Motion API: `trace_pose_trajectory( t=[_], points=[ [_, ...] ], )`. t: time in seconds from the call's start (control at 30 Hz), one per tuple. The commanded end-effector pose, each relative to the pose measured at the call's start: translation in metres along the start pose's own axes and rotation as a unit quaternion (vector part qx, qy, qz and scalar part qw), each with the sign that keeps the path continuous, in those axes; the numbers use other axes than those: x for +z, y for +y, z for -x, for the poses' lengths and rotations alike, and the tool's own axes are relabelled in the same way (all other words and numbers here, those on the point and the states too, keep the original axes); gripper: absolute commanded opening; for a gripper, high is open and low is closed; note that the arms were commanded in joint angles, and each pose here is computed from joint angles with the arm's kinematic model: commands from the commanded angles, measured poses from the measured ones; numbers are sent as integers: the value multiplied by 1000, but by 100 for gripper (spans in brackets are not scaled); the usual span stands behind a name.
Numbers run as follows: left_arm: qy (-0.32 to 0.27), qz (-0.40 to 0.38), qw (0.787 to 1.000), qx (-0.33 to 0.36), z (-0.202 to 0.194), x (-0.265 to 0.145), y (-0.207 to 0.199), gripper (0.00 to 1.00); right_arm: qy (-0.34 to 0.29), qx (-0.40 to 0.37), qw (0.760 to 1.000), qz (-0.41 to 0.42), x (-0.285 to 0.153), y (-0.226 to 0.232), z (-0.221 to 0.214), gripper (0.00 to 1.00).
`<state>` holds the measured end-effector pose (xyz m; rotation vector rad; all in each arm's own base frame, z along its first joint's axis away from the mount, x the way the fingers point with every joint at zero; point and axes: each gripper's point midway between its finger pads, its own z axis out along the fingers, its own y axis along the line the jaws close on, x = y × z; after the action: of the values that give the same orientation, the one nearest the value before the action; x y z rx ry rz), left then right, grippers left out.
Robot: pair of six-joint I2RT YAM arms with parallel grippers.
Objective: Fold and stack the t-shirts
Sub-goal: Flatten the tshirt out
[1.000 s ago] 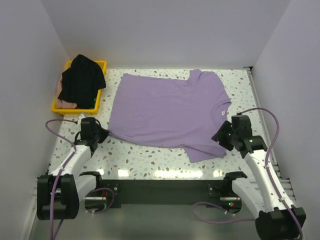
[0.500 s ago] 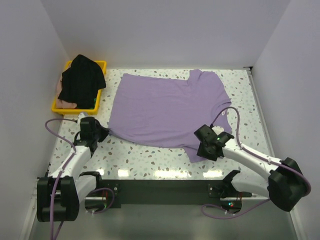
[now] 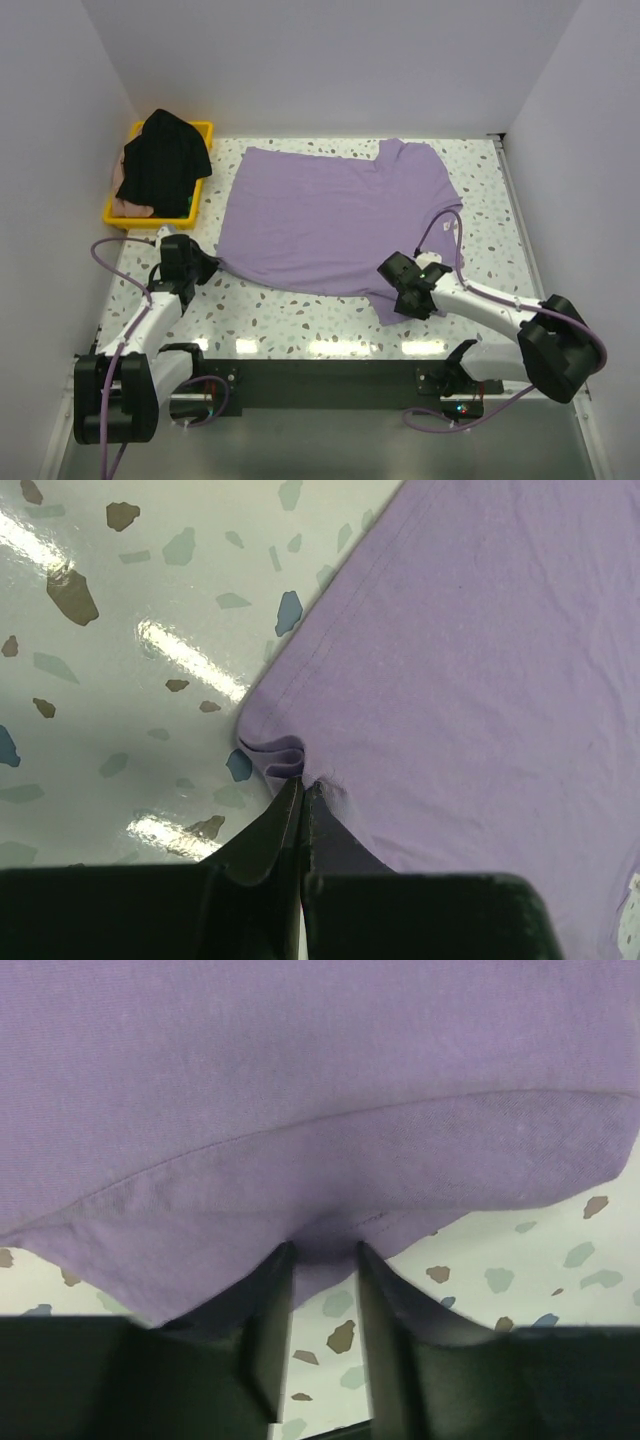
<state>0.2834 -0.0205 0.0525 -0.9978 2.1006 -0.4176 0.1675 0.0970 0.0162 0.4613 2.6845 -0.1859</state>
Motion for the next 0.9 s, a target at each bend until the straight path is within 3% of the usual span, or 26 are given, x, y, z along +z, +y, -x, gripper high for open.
trace_pose_trajectory(
  t=[0.0, 0.2, 0.4, 0.43, 0.47, 0.6, 0.67, 0.87],
  points=[
    [-19, -29, 999, 13, 10, -2, -11, 0, -34, 24, 999, 12, -5, 8, 14, 31],
    [-17, -27, 999, 13, 8, -1, -9, 0, -8, 22, 999, 38, -17, 3, 1, 2],
    [-8, -25, 1000, 9, 3, 0, -6, 0, 16, 13, 998, 62, -31, -5, -12, 0],
    [-17, -38, 999, 9, 7, 0, -12, 0, 9, 13, 998, 60, -33, -4, -8, 2],
    [-15, -38, 999, 8, 6, 1, -11, 0, 0, 14, 998, 62, -33, -3, -5, 14],
    [-7, -41, 999, 9, 2, 3, -11, 0, -11, 15, 996, 86, -32, 14, 4, 40],
    [-6, -42, 999, 10, 2, 2, -12, 0, -11, 6, 997, 72, -27, 17, 7, 45],
    [-7, -41, 999, 11, 2, 2, -11, 0, -6, -11, 999, 49, -12, 24, 7, 47]
  ],
)
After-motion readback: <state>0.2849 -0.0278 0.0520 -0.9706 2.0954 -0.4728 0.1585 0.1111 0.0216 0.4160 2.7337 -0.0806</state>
